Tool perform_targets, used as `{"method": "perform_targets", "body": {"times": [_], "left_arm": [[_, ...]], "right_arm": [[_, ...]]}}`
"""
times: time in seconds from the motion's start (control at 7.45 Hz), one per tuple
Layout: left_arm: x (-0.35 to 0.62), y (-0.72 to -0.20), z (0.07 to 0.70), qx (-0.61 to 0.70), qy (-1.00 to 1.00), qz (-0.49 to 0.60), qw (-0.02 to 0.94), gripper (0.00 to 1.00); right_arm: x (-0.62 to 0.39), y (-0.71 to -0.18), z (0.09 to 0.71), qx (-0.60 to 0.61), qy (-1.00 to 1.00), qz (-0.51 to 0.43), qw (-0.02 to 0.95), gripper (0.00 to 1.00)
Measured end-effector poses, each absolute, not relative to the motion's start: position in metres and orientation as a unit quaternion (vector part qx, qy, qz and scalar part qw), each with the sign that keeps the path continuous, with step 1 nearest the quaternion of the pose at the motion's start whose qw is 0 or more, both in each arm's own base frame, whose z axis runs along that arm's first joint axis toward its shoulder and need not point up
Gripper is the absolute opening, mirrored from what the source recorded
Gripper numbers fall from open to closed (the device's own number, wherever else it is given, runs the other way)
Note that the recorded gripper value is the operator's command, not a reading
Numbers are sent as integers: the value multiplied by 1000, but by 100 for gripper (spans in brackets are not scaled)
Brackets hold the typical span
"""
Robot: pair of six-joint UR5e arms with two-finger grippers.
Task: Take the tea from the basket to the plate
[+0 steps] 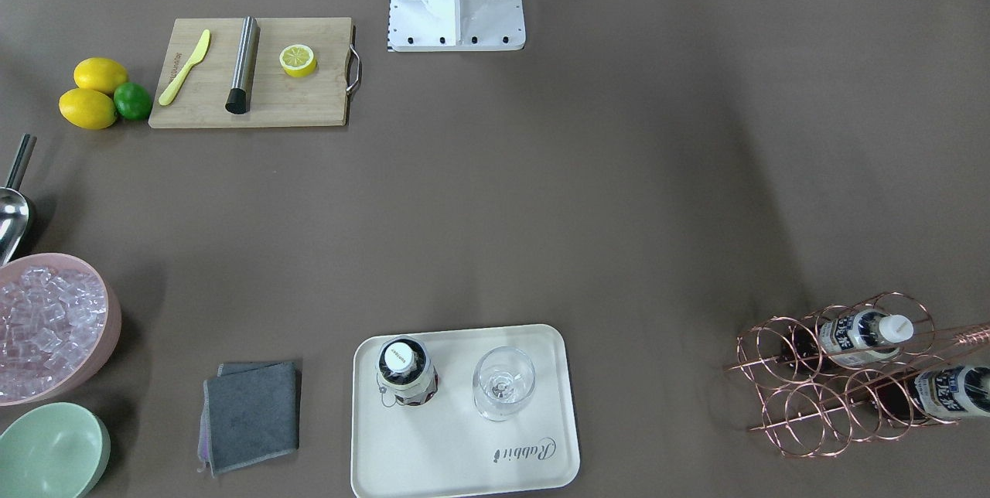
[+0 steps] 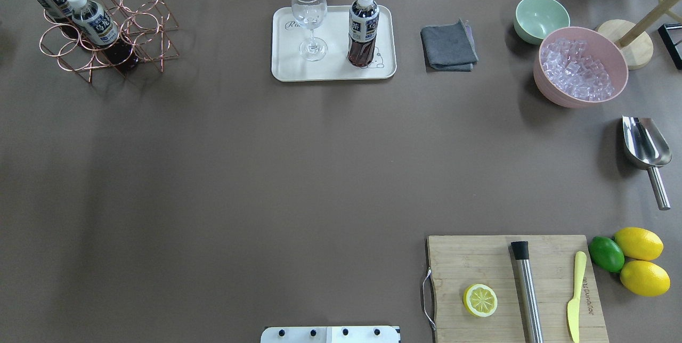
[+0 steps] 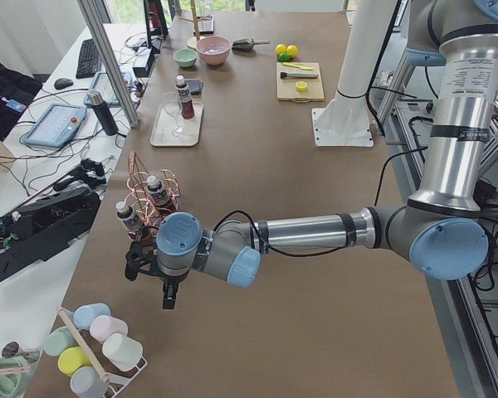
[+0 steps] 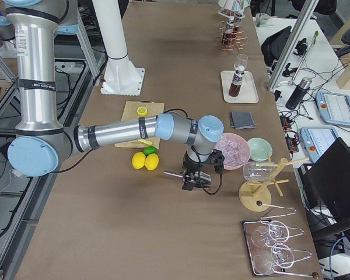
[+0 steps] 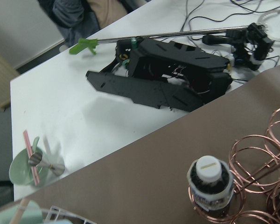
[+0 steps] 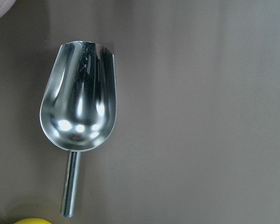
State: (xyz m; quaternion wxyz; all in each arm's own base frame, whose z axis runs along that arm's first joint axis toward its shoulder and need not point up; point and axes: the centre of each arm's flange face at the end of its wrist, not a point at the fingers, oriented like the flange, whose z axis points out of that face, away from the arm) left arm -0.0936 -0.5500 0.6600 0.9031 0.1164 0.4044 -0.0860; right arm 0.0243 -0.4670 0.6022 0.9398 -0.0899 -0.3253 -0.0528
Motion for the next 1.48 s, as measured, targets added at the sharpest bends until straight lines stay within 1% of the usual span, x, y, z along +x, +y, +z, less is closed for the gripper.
{"method": "perform_targets", "body": {"times": [0.27, 0.67, 0.94, 1.21, 1.48], "left_arm": [[-89, -548, 671, 48, 422, -108, 899, 98], [-69, -557, 664, 13, 428, -101, 898, 99], [-62, -564, 645, 16, 429, -89, 899, 99], [-46, -574, 632, -23, 424, -83, 902, 99], [-40, -575, 618, -38, 419, -49, 906, 99]], "right_arm": [[26, -464, 606, -93, -325, -51, 940, 100], [32, -458, 615, -100, -326, -41, 939, 100], [37, -457, 619, -103, -326, -35, 939, 100], [38, -456, 621, -104, -326, -33, 939, 100], [39, -455, 621, -104, -326, -32, 939, 100]]}}
